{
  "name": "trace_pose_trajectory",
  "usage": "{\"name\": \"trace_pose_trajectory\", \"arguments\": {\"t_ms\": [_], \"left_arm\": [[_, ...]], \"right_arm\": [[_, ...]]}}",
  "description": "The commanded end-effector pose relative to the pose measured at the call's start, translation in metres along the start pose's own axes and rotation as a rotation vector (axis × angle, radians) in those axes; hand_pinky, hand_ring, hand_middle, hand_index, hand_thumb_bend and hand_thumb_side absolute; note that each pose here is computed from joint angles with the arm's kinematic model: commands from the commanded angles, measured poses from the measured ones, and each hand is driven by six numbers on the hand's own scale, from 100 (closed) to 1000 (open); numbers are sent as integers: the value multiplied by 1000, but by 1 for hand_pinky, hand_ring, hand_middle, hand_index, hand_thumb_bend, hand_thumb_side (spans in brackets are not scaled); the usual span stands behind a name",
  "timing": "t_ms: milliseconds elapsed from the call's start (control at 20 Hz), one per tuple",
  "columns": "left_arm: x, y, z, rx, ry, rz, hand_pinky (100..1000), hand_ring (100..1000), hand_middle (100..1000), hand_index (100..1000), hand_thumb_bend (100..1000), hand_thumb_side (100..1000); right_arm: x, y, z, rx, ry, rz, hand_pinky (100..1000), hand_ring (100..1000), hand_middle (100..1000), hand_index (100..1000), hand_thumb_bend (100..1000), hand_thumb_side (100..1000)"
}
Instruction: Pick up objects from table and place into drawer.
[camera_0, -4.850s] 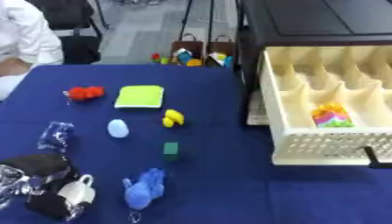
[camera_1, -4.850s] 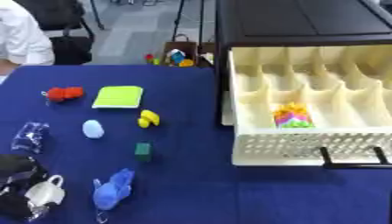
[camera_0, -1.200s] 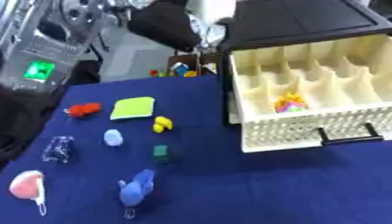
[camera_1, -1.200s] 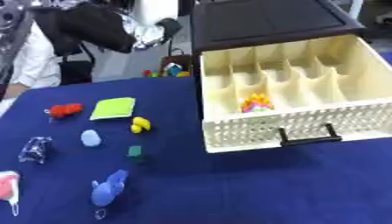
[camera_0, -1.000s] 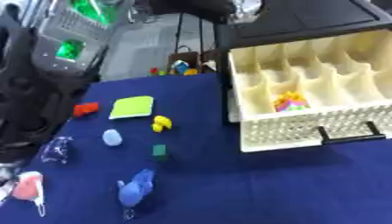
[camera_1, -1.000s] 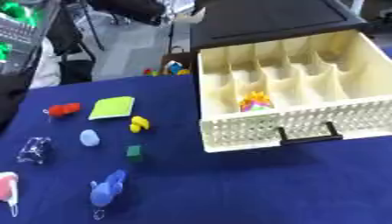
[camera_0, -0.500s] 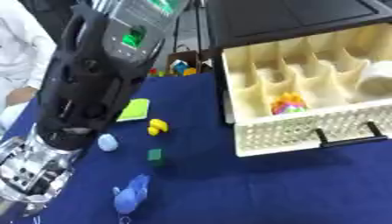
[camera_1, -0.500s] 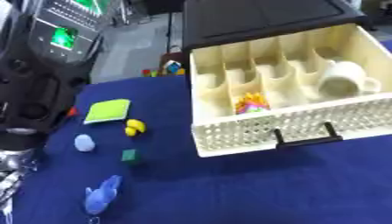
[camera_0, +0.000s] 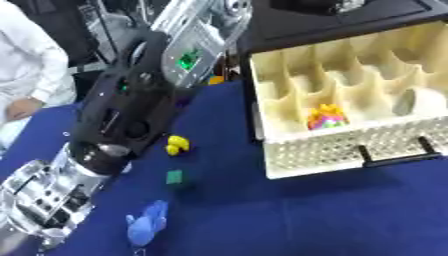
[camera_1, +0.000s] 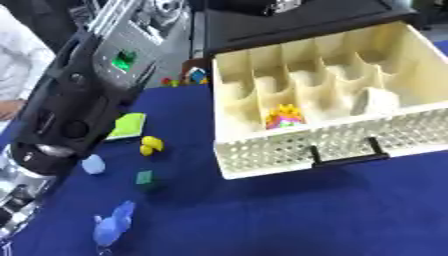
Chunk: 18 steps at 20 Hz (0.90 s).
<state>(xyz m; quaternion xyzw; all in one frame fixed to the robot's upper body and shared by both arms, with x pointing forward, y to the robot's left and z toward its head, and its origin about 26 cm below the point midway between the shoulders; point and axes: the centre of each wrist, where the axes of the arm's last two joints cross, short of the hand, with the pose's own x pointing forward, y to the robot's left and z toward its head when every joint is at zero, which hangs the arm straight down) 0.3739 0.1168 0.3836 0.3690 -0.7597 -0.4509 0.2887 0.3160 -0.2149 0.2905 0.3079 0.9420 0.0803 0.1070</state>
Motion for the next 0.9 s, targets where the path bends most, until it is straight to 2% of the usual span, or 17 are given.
{"name": "trace_pose_trajectory", "arguments": {"t_ms": [50,100,250,450,750,900], "left_arm": [[-1,16,5,73,-2,-10,499,694,646,848,701,821],[-1,19,8,103,-5,0,499,697,650,856,700,877],[-1,33,23,222,-20,59,485,676,627,846,686,964],[-3,54,52,403,-59,188,478,655,607,837,616,994],[-7,76,95,630,-123,386,496,670,608,839,612,999],[-17,80,104,712,-136,452,506,683,620,844,613,1000]], "right_arm": [[-1,-2,-7,-19,-25,-7,637,673,684,771,100,1000],[-1,-3,-6,-19,-24,-4,637,673,684,771,100,1000],[-2,-5,-6,-18,-22,7,637,673,685,771,100,1000],[-4,-8,-4,-18,-18,28,637,673,685,771,100,1000],[-6,-12,-2,-17,-13,54,637,673,685,771,100,1000],[-7,-13,-2,-18,-11,63,636,673,686,771,100,1000]]}}
